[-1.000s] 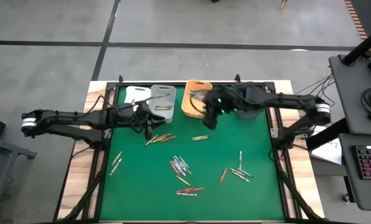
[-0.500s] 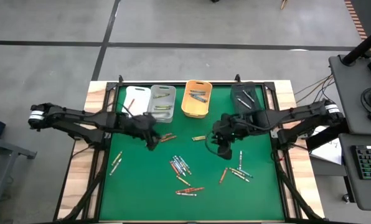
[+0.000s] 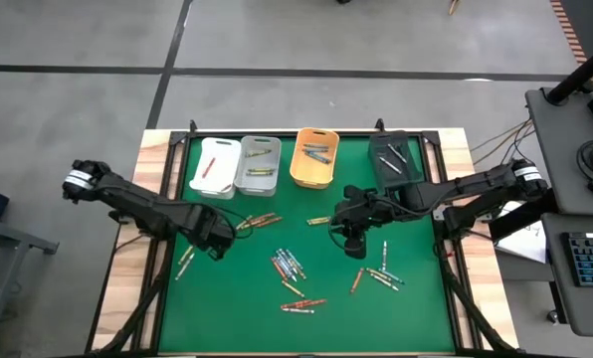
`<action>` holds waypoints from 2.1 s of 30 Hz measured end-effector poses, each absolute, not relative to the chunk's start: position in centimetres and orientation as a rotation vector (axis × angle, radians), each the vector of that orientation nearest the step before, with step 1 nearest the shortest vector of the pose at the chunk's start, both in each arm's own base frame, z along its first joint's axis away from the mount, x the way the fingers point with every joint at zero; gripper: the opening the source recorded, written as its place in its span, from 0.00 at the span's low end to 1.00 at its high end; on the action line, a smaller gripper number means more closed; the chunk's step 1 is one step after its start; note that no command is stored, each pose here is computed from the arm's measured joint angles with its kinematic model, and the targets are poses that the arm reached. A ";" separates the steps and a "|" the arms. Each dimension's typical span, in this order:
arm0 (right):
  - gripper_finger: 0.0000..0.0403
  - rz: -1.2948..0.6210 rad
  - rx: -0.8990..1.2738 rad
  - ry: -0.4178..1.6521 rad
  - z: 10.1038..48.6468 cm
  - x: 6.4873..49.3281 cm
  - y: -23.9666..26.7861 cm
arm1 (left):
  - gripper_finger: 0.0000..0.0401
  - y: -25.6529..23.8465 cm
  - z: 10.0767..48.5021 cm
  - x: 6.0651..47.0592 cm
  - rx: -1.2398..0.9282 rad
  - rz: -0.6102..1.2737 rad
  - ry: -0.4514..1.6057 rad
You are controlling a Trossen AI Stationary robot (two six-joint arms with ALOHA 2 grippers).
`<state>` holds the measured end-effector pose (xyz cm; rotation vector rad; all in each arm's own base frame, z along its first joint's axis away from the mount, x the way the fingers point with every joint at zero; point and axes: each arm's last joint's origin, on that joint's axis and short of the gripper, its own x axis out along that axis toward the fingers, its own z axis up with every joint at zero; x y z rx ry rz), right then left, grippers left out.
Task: Sort crayons
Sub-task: Put the green crayon into the gray bin
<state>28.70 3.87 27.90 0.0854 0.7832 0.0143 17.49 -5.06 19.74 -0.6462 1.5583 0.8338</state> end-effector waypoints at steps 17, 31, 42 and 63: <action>0.19 0.024 0.076 0.743 28.1 29.0 3.9 | 0.18 -4.6 17.4 16.1 -0.696 0.987 1.513; 0.17 0.024 0.078 0.735 28.1 29.0 3.9 | 0.18 -4.7 16.4 16.2 -0.821 1.101 1.501; 0.19 0.024 0.078 0.735 28.1 29.0 3.9 | 0.18 -5.1 14.4 16.5 -0.791 1.133 1.659; 0.18 0.025 0.083 0.720 28.3 29.1 3.9 | 0.04 -5.1 12.4 16.8 -0.722 1.136 1.683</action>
